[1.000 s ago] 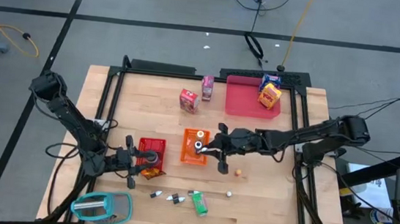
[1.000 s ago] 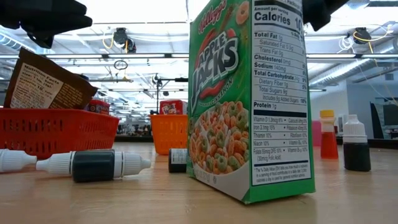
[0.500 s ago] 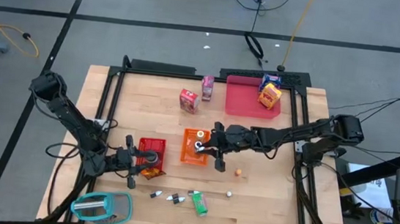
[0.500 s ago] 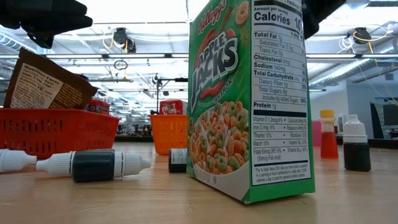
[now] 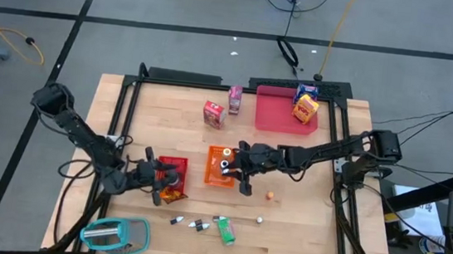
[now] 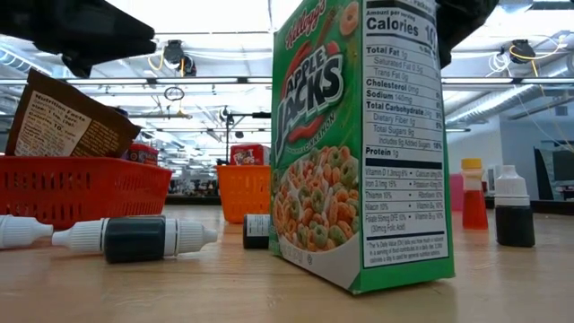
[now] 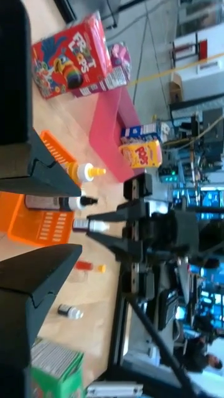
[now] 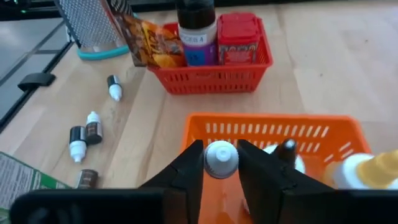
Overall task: Pick & Place Kitchen Items
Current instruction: Put the small top black food coloring bottle into the orange bin, then put the small yellow food coloring bottle into the orange bin
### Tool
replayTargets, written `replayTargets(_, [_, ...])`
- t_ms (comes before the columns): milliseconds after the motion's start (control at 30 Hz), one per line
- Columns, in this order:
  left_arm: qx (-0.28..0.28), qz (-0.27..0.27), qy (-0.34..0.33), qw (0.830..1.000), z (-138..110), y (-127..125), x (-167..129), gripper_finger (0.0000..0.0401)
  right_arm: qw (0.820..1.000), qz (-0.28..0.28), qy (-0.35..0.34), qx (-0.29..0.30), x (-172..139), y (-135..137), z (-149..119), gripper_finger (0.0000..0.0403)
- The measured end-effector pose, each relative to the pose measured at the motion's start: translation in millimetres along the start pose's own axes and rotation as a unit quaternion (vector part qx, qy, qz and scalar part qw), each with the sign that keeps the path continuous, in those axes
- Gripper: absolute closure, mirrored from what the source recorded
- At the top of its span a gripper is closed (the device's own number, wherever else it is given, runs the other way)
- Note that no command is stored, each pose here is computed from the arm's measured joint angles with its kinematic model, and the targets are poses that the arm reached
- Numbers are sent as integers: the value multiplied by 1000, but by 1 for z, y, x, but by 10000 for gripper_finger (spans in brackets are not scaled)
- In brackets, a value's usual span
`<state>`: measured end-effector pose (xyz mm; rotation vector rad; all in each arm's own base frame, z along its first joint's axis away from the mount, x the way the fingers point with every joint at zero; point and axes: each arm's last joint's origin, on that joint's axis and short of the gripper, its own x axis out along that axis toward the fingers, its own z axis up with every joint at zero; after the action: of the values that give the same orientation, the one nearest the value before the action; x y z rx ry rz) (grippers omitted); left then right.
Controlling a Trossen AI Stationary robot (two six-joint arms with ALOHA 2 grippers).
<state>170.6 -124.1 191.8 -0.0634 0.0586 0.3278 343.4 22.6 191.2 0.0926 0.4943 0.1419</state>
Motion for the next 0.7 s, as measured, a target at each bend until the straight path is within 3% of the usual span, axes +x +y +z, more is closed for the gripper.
replayTargets(300, [-21,43,-4,999,2,11,14,268,1000,-4,-6,-8,-1,-2,1,260])
replayTargets(567, [-33,63,-10,997,4,17,22,267,1000,-4,-9,-26,-13,0,9,256])
replayTargets(700, [-34,43,-6,998,4,18,24,267,999,-1,12,-34,-28,5,13,262])
